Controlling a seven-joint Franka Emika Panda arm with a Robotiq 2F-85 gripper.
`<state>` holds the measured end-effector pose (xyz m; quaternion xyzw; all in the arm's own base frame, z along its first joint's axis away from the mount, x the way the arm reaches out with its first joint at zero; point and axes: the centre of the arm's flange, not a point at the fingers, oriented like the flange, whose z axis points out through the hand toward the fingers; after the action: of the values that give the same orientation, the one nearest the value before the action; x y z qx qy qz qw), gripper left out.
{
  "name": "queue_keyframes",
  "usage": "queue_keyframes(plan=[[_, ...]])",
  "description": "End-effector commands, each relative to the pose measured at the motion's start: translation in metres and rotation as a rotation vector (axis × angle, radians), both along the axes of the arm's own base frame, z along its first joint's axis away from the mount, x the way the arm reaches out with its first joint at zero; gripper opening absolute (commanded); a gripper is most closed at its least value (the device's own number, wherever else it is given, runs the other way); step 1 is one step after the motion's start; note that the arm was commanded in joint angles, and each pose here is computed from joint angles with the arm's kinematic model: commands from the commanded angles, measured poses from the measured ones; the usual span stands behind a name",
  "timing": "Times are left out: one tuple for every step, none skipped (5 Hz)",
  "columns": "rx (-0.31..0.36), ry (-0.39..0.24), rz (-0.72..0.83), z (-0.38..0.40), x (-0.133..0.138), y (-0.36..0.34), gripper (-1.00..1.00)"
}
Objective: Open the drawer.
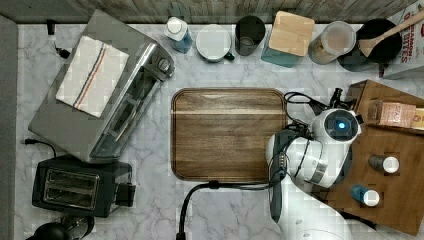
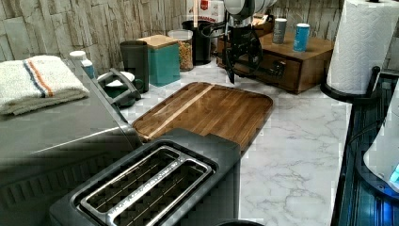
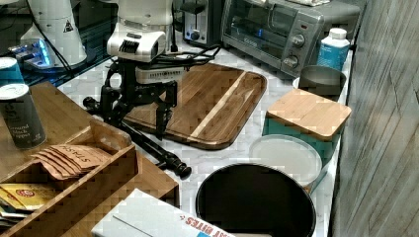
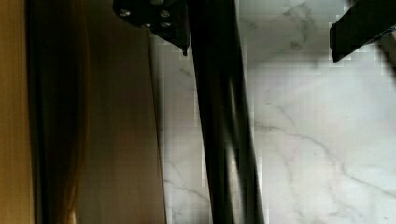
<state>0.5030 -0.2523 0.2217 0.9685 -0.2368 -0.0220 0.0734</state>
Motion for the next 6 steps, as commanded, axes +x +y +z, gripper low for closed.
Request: queue_keyframes(plan=[[0.101,-0.076,0.201,0.036,0.07,0.151,1.0],[0.114,-0.091,0.199,0.04,0.076,0.204,1.0],[0.139,-0.075,0.134,0.05,0.092,0.251,1.0],[0.14,-0.087,0.142,0.05,0.099,0.28,1.0],[0.158,-0.113,0.17,0.051,0.103,0.306,1.0],[0.163,-0.121,0.141,0.05,0.103,0.322,1.0]])
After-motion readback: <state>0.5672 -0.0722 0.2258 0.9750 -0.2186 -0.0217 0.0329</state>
